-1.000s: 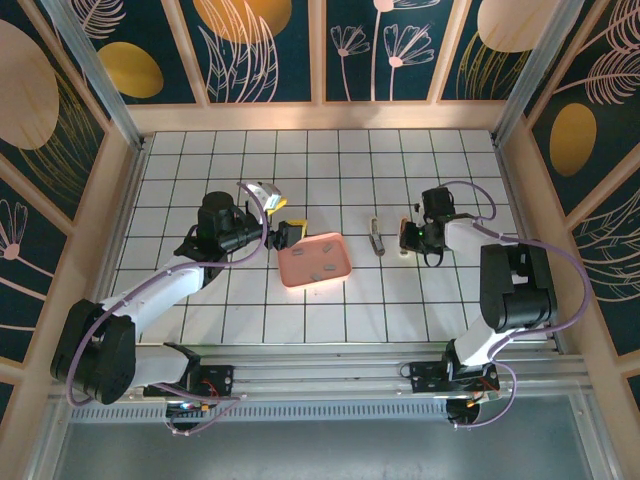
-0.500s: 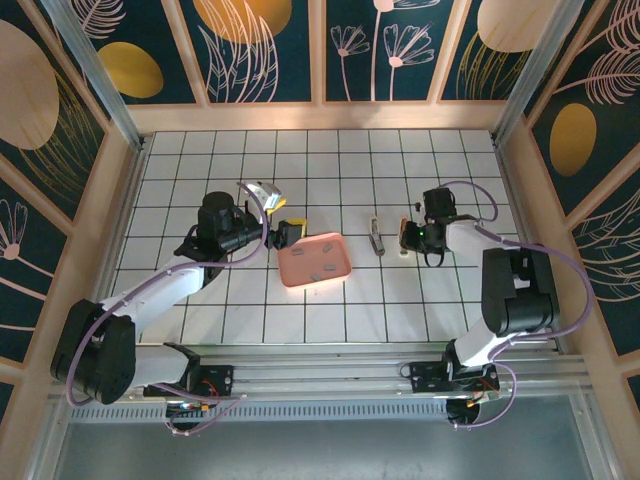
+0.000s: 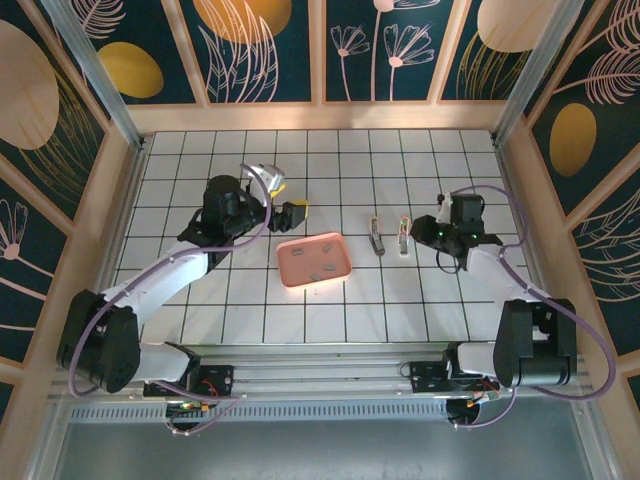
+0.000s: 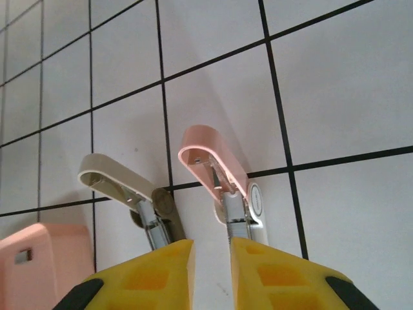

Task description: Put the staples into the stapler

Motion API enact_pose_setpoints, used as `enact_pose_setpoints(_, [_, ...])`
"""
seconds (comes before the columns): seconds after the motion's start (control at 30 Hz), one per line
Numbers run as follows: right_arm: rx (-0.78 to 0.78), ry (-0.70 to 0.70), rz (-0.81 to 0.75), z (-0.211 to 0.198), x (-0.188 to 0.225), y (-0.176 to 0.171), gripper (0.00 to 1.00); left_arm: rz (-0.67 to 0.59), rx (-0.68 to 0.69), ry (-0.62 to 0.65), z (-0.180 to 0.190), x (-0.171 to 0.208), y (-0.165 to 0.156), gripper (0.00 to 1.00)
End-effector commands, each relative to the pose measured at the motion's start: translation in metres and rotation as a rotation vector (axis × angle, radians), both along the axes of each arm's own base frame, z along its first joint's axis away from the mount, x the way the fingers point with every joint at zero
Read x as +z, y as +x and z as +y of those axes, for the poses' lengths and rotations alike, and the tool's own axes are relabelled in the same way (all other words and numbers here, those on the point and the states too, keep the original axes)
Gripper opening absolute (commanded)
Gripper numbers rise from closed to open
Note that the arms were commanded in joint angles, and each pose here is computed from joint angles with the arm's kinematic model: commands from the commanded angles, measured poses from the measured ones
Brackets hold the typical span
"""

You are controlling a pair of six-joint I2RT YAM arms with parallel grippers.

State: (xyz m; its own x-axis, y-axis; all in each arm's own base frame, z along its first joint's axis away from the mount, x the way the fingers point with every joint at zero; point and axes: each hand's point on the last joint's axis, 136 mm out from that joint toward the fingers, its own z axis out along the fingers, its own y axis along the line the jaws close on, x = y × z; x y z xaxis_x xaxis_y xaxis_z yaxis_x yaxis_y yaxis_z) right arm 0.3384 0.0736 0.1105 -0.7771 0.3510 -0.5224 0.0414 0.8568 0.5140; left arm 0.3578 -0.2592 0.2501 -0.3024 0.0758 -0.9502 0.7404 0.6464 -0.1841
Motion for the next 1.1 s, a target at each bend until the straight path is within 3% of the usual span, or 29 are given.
enact_pose_setpoints(0.0, [0.013, 0.098, -0.056, 0.006, 0.012, -0.002, 0.24, 0.031, 0.003, 0.032, -0.017, 0.0, 0.007, 0.84])
enact_pose_setpoints(0.43, [0.019, 0.233, -0.065, 0.012, -0.001, -0.02, 0.26, 0.042, -0.08, 0.11, -0.096, 0.007, 0.035, 0.84])
enact_pose_setpoints(0.5, [0.011, 0.239, -0.062, 0.01, -0.003, -0.022, 0.27, 0.07, -0.084, 0.127, -0.106, -0.007, 0.042, 0.84])
enact_pose_setpoints(1.07, [-0.059, 0.312, 0.01, -0.004, -0.031, -0.029, 0.33, 0.14, -0.164, 0.054, -0.188, -0.028, 0.072, 0.84])
